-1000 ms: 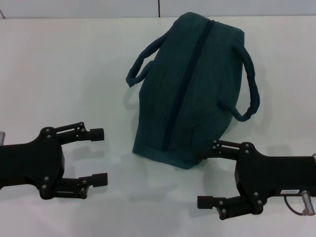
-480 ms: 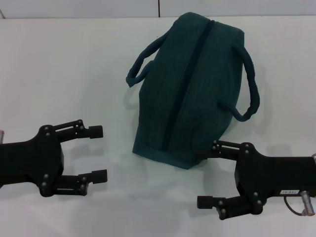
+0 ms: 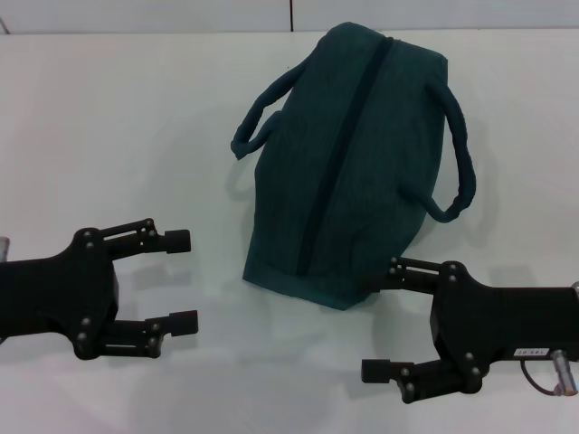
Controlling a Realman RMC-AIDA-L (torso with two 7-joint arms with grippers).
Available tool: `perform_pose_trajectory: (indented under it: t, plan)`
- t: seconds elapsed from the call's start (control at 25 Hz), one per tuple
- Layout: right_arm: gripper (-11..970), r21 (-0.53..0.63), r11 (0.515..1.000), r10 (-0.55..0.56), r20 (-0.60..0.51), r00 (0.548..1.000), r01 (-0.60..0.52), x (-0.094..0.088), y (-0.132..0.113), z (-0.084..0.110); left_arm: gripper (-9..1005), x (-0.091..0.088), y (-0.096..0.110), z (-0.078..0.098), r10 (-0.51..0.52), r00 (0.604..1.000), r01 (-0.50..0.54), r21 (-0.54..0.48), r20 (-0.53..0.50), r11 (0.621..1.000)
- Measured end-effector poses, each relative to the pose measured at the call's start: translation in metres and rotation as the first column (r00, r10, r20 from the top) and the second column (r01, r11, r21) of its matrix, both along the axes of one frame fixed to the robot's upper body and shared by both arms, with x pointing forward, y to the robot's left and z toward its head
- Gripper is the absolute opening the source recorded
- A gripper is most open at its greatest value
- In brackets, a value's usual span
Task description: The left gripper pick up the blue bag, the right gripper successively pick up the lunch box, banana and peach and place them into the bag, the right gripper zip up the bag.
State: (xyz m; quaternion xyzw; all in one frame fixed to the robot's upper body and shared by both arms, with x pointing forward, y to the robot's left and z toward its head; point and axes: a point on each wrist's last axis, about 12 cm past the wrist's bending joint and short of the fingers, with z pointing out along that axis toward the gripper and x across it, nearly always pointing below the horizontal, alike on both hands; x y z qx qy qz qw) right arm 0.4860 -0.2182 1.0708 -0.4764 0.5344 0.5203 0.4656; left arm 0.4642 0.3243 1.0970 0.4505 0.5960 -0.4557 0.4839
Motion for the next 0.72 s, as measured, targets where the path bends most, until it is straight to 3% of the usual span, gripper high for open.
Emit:
perform_pose_trajectory:
  t: [0.72]
  plan:
    - [877,-0.002,1.0,-0.002,0.003,1.0,0.002,0.0016,0.0007,0.0006,863,0.0053,-0.0016,0.0038,-0.016,1.0,0.016,0.004,0.007,1.0]
